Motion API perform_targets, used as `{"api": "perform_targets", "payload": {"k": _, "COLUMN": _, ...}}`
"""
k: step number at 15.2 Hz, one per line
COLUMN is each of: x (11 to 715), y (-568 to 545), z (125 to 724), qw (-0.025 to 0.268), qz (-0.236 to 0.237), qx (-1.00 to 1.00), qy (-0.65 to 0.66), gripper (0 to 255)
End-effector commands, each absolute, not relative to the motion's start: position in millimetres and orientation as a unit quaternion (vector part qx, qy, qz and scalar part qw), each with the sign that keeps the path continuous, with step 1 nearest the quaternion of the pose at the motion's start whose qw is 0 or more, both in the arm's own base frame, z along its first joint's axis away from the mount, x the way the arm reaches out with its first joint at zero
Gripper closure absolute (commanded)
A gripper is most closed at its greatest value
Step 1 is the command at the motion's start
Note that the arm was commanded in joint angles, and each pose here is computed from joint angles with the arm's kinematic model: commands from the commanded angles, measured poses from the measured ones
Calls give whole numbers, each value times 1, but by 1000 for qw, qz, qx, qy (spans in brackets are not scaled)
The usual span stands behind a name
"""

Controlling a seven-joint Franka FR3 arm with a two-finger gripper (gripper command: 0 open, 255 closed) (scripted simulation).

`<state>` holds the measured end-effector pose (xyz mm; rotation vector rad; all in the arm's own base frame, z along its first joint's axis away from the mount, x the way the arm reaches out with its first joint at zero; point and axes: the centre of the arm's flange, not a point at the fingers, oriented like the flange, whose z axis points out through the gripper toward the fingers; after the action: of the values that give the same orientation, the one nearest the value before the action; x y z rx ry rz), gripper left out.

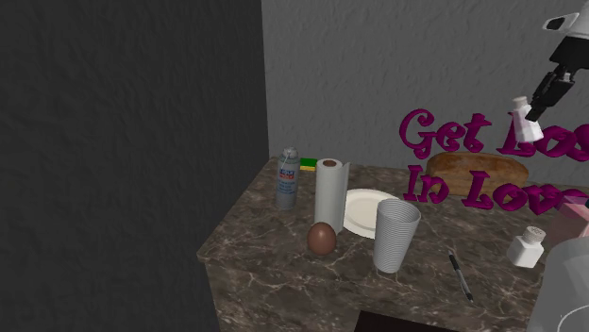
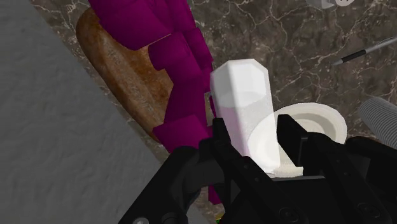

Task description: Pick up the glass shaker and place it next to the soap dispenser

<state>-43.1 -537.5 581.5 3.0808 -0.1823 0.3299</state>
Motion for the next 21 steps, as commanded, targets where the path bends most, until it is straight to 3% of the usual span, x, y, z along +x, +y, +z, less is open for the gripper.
{"api": "perform_targets", "payload": {"k": 1, "x": -44, "y": -538, "z": 571, "qw": 19, "qz": 106, "qx": 992, "qy": -58, "gripper": 255}}
{"api": "perform_targets", "payload": {"k": 21, "x": -44, "y": -538, "z": 465, "qw": 19, "qz": 106, "qx": 992, "qy": -58, "gripper": 255}}
